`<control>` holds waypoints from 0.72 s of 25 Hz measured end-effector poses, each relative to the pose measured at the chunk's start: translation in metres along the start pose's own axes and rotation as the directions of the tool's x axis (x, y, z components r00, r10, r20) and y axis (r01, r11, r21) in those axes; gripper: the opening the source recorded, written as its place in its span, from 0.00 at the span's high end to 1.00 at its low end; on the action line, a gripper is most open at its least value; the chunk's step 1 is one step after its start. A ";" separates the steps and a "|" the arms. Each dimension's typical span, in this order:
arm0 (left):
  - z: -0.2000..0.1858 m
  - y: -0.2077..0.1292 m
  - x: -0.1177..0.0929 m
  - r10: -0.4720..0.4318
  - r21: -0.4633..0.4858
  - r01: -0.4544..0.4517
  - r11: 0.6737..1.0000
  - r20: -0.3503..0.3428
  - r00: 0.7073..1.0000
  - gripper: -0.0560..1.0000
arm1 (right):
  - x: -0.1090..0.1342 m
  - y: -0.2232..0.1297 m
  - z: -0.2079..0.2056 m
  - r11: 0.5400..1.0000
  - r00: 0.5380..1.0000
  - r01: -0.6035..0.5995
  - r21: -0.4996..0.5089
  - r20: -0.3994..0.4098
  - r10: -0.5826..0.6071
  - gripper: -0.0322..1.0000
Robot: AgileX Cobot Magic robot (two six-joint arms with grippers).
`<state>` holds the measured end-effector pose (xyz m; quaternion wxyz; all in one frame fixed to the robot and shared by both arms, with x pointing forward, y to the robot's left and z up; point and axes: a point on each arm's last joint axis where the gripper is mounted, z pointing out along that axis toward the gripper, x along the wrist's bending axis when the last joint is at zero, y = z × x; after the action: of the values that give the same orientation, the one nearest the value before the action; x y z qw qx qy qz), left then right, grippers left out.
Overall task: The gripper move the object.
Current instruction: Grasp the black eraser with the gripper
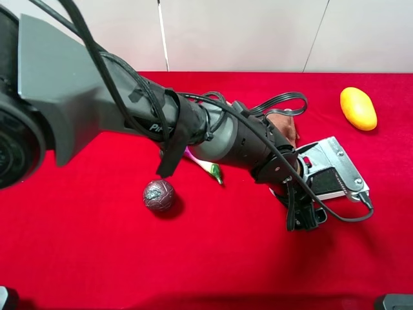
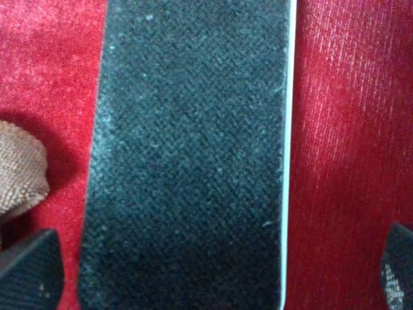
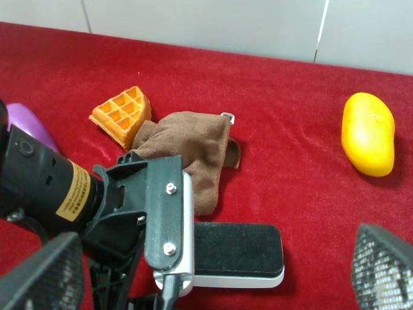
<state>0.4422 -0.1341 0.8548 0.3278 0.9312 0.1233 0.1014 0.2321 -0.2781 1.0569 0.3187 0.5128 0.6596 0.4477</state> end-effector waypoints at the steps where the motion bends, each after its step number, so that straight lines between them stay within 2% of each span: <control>1: 0.000 -0.001 0.000 -0.004 0.002 0.004 1.000 0.001 1.000 0.02 | 0.000 0.000 0.000 1.000 1.000 -0.001 0.000 -0.001 0.001 0.36; 14: 0.002 -0.002 0.000 -0.037 0.007 0.037 0.999 0.002 0.999 0.03 | 0.000 0.000 0.000 1.000 1.000 -0.001 0.000 -0.001 0.001 0.36; 18: 0.002 -0.002 0.000 -0.037 0.006 0.037 0.999 0.002 0.999 0.09 | 0.000 0.000 0.000 1.000 1.000 -0.001 0.000 -0.001 0.001 0.36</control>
<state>0.4420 -0.1339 0.8519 0.3270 0.9298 0.1403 0.0942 0.2321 -0.2780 1.0569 0.3183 0.5128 0.6595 0.4481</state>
